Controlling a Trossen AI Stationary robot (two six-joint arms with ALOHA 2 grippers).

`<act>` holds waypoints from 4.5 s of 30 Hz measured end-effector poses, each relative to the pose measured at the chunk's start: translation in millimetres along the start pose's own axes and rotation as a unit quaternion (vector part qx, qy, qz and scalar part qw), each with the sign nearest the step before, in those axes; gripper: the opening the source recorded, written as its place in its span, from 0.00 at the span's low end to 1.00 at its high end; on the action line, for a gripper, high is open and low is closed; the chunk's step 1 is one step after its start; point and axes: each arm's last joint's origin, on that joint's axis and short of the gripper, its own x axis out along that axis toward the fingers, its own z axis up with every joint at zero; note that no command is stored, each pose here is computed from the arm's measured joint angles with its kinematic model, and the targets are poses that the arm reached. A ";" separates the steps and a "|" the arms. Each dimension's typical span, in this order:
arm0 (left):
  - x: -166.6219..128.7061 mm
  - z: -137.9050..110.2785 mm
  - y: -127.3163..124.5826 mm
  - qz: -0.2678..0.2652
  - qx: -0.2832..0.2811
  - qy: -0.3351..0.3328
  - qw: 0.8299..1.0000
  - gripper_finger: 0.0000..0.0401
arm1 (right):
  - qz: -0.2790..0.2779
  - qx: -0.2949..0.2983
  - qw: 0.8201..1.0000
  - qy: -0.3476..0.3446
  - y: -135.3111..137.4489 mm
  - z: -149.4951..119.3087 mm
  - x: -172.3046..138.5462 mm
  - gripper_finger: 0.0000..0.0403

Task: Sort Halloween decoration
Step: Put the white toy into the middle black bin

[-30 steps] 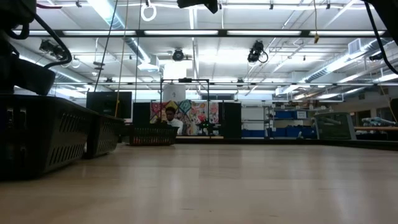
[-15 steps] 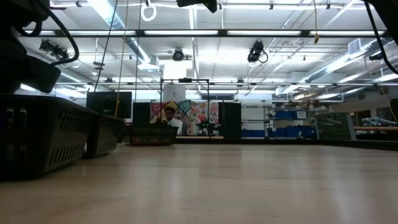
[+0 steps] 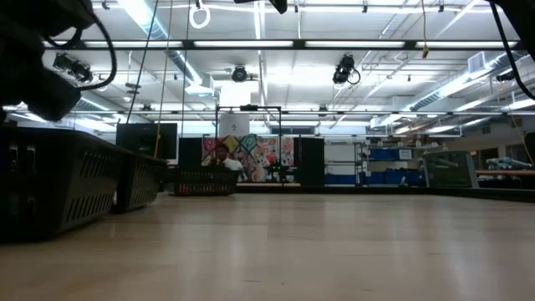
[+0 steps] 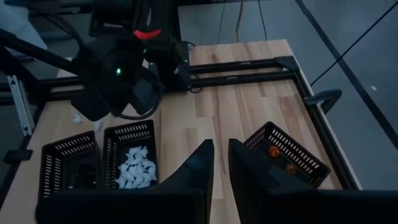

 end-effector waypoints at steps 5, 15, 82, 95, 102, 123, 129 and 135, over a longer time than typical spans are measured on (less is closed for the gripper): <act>-20.9 8.8 -9.9 -0.055 -0.010 -0.021 0.998 0.04 | 0.000 -0.006 1.000 0.000 0.0 0.0 0.0 0.13; -41.3 41.0 -19.2 -0.098 -0.030 -0.143 0.984 0.05 | 0.000 -0.011 1.000 -0.002 0.0 0.3 -0.1 0.13; 72.7 -144.2 -102.5 0.126 0.349 -0.166 0.914 0.44 | -0.012 0.009 1.000 0.004 1.3 -0.7 0.1 0.13; 105.5 -131.7 -99.2 0.188 0.343 -0.177 0.903 0.53 | 0.003 0.008 1.000 0.004 2.6 -0.7 0.0 0.13; 118.0 -130.2 -96.5 0.203 0.339 -0.178 0.901 0.53 | 0.003 0.005 1.000 0.004 2.6 -0.7 0.0 0.13; 133.9 -121.6 -90.7 0.214 0.315 -0.163 0.910 0.39 | 0.005 0.005 1.000 0.004 2.3 -0.7 0.1 0.13; 133.7 -116.2 -92.9 0.217 0.309 -0.157 0.913 0.32 | 0.005 0.005 1.000 0.004 2.3 -0.8 0.1 0.13; 130.1 -114.2 -92.2 0.223 0.302 -0.158 0.913 0.29 | 0.005 0.005 1.000 0.004 2.2 -0.7 -0.1 0.13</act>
